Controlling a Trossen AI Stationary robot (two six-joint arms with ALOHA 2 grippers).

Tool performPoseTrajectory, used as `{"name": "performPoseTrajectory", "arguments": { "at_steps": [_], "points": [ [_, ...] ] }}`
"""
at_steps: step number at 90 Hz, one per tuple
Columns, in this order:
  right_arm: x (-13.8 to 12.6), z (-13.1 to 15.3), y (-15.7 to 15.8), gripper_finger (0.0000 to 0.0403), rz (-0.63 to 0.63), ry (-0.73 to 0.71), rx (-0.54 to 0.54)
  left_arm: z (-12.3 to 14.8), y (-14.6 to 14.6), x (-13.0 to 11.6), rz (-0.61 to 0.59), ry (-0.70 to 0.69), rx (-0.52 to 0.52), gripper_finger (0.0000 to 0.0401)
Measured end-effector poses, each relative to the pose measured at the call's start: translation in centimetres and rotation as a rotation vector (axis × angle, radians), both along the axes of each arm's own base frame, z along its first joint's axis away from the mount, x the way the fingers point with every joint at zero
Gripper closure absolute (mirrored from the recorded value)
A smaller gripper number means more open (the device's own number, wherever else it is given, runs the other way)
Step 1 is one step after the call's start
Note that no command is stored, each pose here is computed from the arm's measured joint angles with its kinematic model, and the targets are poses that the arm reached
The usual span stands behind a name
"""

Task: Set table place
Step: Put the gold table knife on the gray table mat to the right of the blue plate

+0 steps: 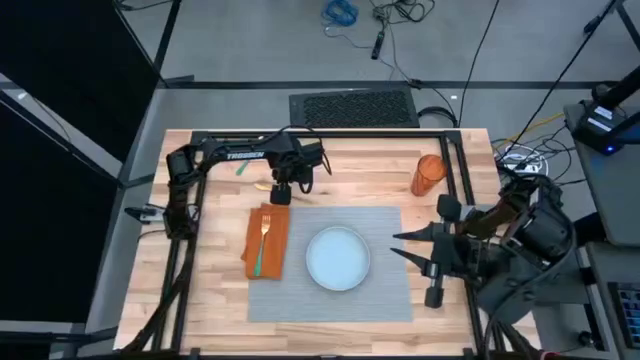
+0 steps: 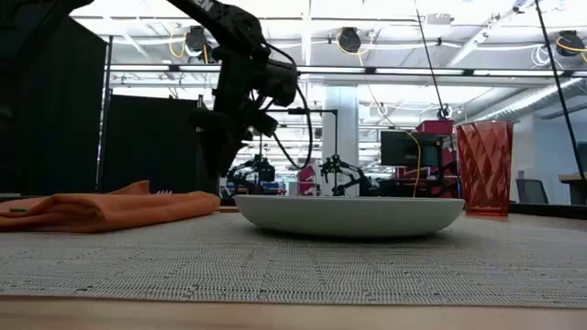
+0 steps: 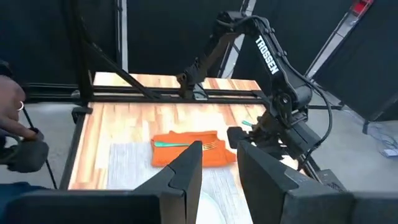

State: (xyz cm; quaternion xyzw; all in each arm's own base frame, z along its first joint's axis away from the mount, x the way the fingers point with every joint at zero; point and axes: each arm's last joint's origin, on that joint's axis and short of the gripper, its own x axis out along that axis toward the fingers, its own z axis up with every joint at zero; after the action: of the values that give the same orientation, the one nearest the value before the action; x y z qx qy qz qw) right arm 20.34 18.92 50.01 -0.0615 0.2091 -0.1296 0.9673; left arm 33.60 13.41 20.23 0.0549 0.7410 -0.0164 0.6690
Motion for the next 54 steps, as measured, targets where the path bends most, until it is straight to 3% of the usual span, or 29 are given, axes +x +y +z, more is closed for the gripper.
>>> {"name": "performPoseTrajectory", "arguments": {
  "at_steps": [25, 54],
  "points": [
    [0.8, -0.7, 0.6, 0.0316, -0.003, 0.02, -0.017, -0.3, -1.2, 1.3, -0.125, -0.071, -0.021, 0.0178],
    [0.8, -0.7, 0.8, 0.0316, 0.007, 0.02, 0.023, -1.1, -2.3, 2.4, -0.184, -0.112, -0.052, 0.0178]
  ]
}}
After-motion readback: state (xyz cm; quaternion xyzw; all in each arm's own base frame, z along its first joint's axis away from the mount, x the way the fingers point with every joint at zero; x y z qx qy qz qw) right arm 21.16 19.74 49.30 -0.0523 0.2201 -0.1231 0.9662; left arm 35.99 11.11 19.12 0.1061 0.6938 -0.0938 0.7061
